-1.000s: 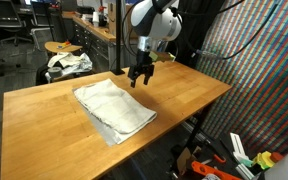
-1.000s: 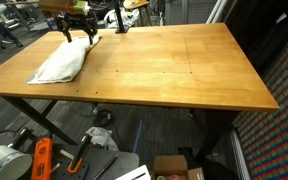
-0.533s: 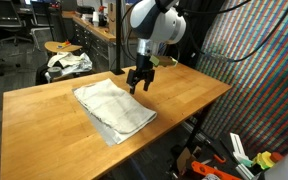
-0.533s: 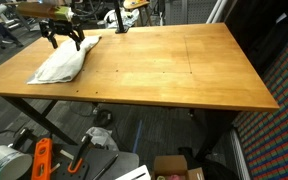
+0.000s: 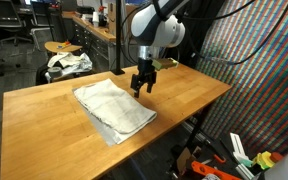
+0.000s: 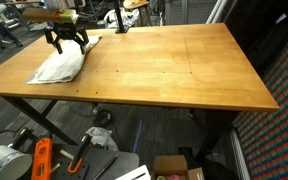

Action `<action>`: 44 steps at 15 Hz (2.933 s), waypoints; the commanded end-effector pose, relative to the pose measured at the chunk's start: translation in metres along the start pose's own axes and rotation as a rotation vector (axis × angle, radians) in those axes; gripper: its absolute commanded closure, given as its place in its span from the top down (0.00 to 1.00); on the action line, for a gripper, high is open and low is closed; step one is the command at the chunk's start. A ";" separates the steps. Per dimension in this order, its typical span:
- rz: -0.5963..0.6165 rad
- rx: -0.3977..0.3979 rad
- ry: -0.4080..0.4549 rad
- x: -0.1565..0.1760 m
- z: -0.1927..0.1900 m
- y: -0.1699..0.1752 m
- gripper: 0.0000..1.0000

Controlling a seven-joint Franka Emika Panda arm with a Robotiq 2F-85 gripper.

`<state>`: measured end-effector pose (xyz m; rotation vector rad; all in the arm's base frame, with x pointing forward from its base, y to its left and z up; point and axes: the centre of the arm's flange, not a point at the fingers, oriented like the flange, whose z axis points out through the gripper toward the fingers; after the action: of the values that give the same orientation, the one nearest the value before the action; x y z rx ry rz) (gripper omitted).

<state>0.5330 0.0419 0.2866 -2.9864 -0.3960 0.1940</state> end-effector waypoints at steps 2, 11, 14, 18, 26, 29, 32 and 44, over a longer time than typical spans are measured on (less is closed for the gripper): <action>-0.118 -0.095 -0.004 -0.018 0.010 -0.032 1.00; -0.191 -0.058 0.018 -0.044 0.033 -0.103 1.00; -0.169 -0.019 0.103 -0.051 0.039 -0.123 1.00; -0.160 -0.023 0.156 -0.054 0.048 -0.146 1.00; -0.166 -0.115 0.210 -0.066 0.067 -0.182 0.74; -0.158 -0.136 0.217 -0.066 0.069 -0.186 0.51; -0.153 -0.155 0.201 -0.066 0.071 -0.186 0.28; -0.174 -0.164 0.046 -0.074 0.051 -0.186 0.07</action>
<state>0.4121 0.2042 0.2447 -3.1055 -0.6830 0.1095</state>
